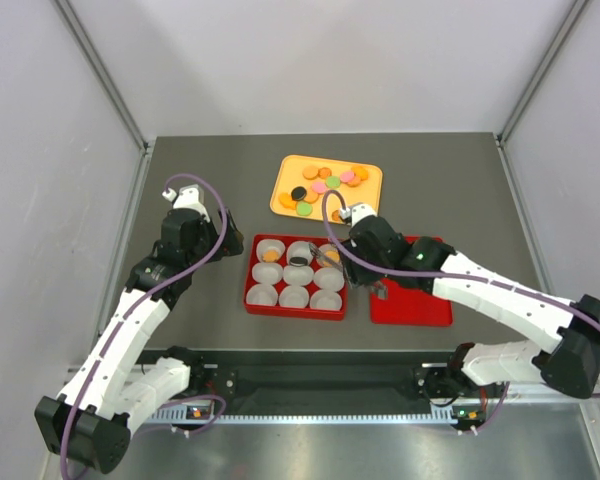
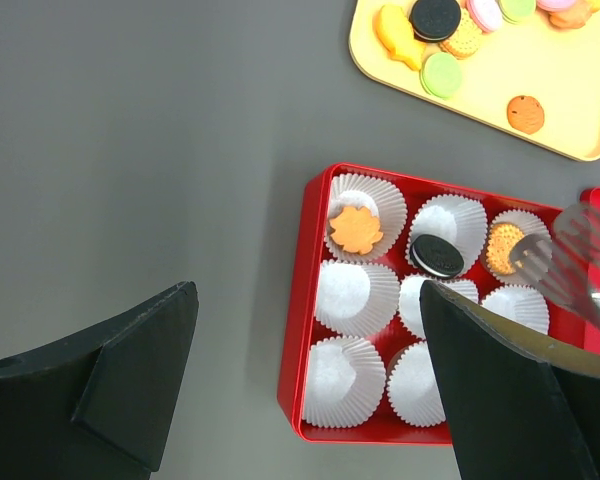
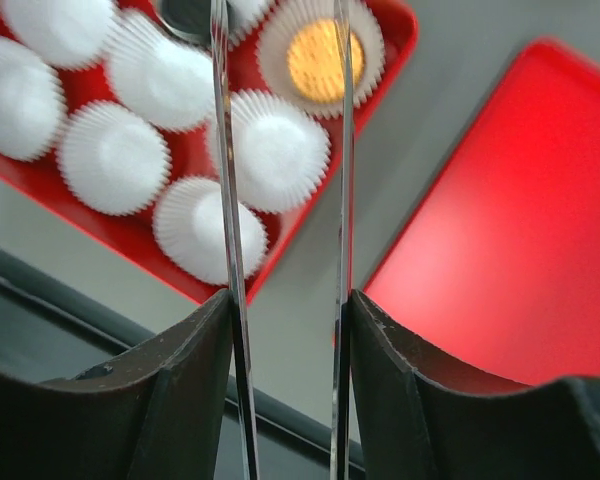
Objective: Pack the cookies
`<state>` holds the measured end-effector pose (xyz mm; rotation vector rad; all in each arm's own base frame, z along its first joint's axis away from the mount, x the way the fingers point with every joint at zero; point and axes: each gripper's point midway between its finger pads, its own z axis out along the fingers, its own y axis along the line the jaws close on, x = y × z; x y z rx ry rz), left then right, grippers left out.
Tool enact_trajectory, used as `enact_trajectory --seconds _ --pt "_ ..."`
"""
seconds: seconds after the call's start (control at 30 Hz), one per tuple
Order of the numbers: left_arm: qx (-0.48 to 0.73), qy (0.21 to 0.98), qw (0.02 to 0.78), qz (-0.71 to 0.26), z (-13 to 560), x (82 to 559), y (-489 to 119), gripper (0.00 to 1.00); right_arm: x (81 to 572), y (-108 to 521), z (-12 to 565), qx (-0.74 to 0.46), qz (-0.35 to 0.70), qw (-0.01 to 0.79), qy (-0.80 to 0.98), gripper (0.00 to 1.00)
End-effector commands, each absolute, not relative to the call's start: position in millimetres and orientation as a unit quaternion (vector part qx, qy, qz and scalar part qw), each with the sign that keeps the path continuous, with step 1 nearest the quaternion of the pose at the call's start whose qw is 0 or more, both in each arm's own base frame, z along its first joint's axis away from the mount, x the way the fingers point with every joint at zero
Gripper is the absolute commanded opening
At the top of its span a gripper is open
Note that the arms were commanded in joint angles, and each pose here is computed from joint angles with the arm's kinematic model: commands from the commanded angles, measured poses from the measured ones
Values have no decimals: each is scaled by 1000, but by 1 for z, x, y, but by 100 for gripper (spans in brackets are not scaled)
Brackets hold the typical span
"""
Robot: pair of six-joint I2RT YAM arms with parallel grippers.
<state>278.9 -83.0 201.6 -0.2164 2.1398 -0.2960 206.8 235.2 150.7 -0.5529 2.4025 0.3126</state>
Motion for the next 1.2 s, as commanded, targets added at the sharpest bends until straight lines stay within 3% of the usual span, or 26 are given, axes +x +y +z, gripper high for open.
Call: enact_trajectory --seconds 0.0,0.3,0.53,0.83,1.17 --pt "-83 862 484 -127 209 283 -84 97 218 260 232 -215 191 403 869 48" --pt "-84 862 484 -126 209 284 -83 97 313 228 256 -150 125 439 877 47" --pt "-83 864 481 -124 206 285 -83 97 390 201 227 -109 42 429 896 47" --pt "-82 866 478 -121 204 285 -83 97 439 189 186 -89 -4 398 913 46" --pt "-82 867 476 -121 203 286 -83 97 457 190 152 -87 -8 368 926 46"
